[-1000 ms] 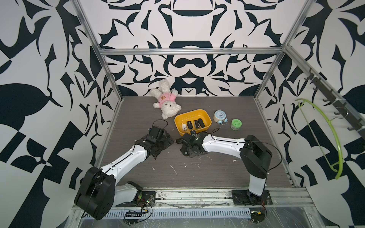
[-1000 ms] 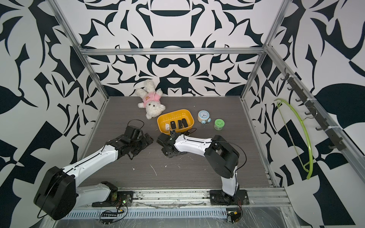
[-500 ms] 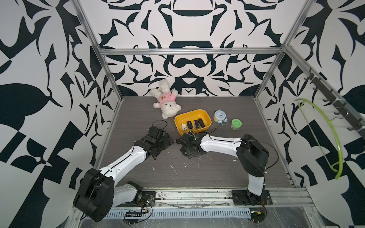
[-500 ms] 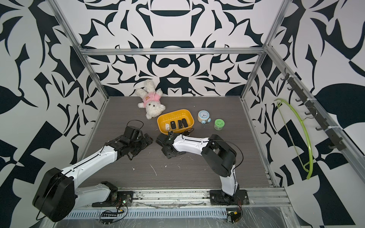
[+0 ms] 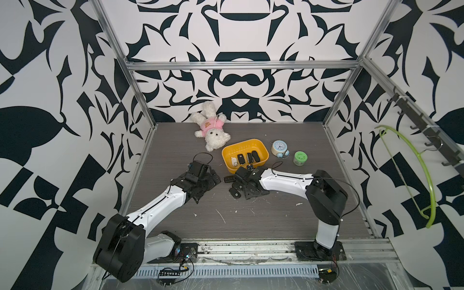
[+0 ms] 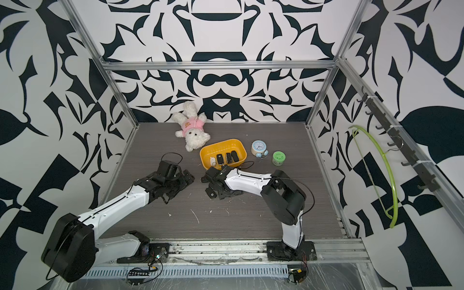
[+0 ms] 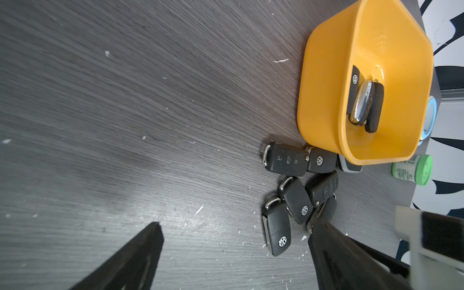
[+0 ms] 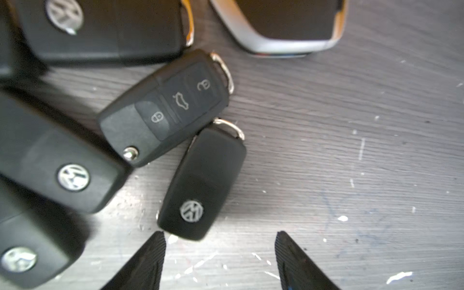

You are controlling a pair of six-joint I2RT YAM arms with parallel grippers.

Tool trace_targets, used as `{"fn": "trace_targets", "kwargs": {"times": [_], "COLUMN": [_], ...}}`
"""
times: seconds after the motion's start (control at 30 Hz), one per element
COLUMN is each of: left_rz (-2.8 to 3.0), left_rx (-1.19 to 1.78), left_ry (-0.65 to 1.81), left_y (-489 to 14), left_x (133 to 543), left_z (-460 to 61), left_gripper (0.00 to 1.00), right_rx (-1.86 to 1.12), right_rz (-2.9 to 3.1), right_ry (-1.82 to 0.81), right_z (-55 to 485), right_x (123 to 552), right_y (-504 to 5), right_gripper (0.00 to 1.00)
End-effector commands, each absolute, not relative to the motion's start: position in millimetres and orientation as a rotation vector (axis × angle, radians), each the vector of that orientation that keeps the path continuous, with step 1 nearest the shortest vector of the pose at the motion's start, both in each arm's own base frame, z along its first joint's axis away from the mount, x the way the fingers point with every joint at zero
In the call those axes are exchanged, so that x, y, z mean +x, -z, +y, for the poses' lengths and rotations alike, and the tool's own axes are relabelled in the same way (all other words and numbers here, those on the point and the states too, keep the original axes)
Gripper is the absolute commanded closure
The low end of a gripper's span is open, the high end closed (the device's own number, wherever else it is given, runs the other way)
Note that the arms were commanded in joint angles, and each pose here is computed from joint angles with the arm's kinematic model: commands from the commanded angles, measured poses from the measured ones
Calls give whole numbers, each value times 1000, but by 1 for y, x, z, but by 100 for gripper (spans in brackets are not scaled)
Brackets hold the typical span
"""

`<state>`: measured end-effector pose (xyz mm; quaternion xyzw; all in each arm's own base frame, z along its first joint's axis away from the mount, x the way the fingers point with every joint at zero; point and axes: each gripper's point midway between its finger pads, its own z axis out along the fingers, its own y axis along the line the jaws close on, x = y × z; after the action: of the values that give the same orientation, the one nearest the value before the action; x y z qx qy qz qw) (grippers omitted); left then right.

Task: Place the car key into the storage box
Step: Pick up the car key from the center of the board.

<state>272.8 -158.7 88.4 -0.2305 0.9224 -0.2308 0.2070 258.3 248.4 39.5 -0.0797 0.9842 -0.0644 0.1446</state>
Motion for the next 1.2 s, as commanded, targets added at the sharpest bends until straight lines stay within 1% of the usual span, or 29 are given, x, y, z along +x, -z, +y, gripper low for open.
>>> {"fn": "trace_targets", "kwargs": {"times": [0.0,0.13,0.3,0.5,0.77,1.0,1.1,1.17], "left_rz": [2577,2574,2574,2570,2574,2576,2576,2574], "left_rx": [-658,-660,-662,-661,-658,-659,-659,-658], "left_ry": [629,633,632,626,624,624,626,624], "left_y": [-84,-85,-85,-86,-85,-85,-85,-86], "left_x": [269,269,267,268,268,269,268,269], "left_z": [-154,-154,-154,-153,-153,-154,-154,-154], "left_gripper": [0,0,0,0,0,0,0,0], "right_rx": [-202,-218,-152,-108,-58,-15,13,25], "right_rz": [2801,2812,2842,2854,2891,2895,2891,2889], "right_ry": [144,-38,-98,-103,-23,-6,-7,-13], "right_z": [246,272,275,274,264,257,254,253], "right_x": [263,265,272,280,279,285,289,291], "right_y": [-60,-64,-54,-45,-29,-22,-21,-20], "right_gripper": [28,27,27,27,28,29,32,36]}}
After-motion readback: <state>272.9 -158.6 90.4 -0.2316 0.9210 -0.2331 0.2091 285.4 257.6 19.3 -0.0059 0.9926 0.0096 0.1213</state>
